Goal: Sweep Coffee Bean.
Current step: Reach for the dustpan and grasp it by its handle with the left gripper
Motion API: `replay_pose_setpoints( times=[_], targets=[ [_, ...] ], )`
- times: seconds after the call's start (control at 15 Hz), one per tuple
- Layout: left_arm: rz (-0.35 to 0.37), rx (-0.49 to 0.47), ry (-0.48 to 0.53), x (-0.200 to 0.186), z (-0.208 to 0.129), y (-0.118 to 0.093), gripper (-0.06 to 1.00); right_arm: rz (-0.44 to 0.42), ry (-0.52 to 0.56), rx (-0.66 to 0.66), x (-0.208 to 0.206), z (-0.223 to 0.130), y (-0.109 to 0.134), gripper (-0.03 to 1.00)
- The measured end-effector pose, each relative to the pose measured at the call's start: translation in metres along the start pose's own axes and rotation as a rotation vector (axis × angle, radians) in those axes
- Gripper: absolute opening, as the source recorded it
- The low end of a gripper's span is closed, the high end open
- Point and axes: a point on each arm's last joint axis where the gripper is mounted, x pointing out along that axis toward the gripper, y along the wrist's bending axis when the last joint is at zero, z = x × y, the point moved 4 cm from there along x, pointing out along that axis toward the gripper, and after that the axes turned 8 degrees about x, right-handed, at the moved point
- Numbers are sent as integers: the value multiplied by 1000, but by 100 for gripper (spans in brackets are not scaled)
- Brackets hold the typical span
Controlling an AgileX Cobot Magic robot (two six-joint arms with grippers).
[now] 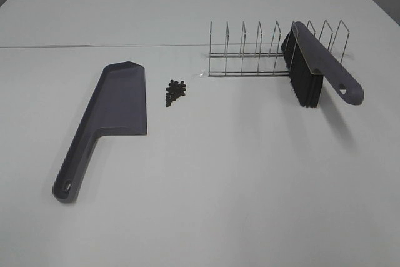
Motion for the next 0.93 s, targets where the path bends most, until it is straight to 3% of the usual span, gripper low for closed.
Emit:
replay_pose_setpoints(
  times=[0.93],
  targets=[
    [0, 0, 0, 0, 0, 0, 64, 0, 0, 0, 0, 0, 0, 74]
  ],
)
